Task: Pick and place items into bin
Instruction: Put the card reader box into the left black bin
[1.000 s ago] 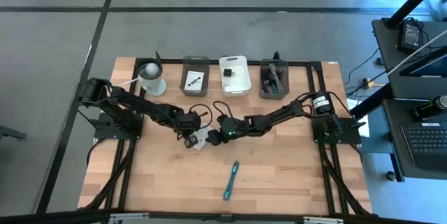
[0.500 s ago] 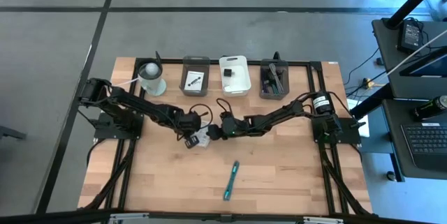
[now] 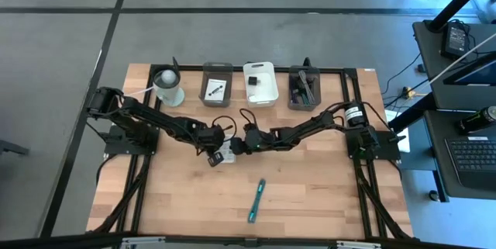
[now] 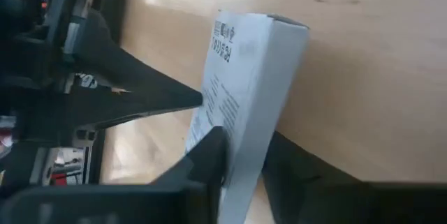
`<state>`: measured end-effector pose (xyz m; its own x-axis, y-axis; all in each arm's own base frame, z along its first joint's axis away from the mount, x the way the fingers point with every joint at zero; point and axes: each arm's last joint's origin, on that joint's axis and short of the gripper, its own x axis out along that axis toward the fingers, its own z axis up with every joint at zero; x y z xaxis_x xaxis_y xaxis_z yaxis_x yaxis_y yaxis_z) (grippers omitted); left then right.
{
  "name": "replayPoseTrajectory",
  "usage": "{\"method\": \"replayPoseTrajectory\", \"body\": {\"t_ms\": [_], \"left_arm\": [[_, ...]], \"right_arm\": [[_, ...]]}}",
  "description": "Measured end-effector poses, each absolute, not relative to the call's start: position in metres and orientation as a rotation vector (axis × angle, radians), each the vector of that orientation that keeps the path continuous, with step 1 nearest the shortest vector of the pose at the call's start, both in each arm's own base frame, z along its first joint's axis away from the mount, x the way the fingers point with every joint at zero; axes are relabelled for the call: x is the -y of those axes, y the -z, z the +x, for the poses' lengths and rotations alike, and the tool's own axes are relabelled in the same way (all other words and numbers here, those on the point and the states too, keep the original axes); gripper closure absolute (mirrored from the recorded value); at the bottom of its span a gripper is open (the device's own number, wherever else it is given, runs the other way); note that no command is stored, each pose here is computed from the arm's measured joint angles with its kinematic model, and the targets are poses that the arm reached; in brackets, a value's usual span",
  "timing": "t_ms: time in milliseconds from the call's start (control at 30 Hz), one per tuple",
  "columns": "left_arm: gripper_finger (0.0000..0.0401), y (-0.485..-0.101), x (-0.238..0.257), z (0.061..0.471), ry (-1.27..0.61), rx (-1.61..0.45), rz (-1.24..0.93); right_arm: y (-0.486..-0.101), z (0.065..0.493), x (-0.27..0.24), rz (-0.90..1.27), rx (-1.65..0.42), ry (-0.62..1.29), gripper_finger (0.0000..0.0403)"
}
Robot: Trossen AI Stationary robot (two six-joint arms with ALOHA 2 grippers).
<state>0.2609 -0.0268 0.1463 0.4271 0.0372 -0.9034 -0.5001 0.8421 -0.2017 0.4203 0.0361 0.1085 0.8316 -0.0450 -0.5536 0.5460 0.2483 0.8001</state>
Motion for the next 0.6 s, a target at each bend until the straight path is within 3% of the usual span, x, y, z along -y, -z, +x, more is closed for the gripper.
{"method": "replayPoseTrajectory", "body": {"t_ms": [133, 333, 600], "left_arm": [[0.0398, -0.147, 0.027, 0.261, -0.350, -1.089, -0.486], [0.0400, -0.156, 0.027, 0.259, -0.334, -1.047, -0.484], [0.0400, -0.202, 0.020, 0.245, -0.284, -0.861, -0.501]], "right_arm": [[-0.110, 0.421, -0.036, 1.255, -0.459, 0.408, 0.0366], [-0.111, 0.422, -0.036, 1.218, -0.476, 0.373, 0.0367], [-0.118, 0.421, -0.030, 1.165, -0.525, 0.297, 0.0364]]}}
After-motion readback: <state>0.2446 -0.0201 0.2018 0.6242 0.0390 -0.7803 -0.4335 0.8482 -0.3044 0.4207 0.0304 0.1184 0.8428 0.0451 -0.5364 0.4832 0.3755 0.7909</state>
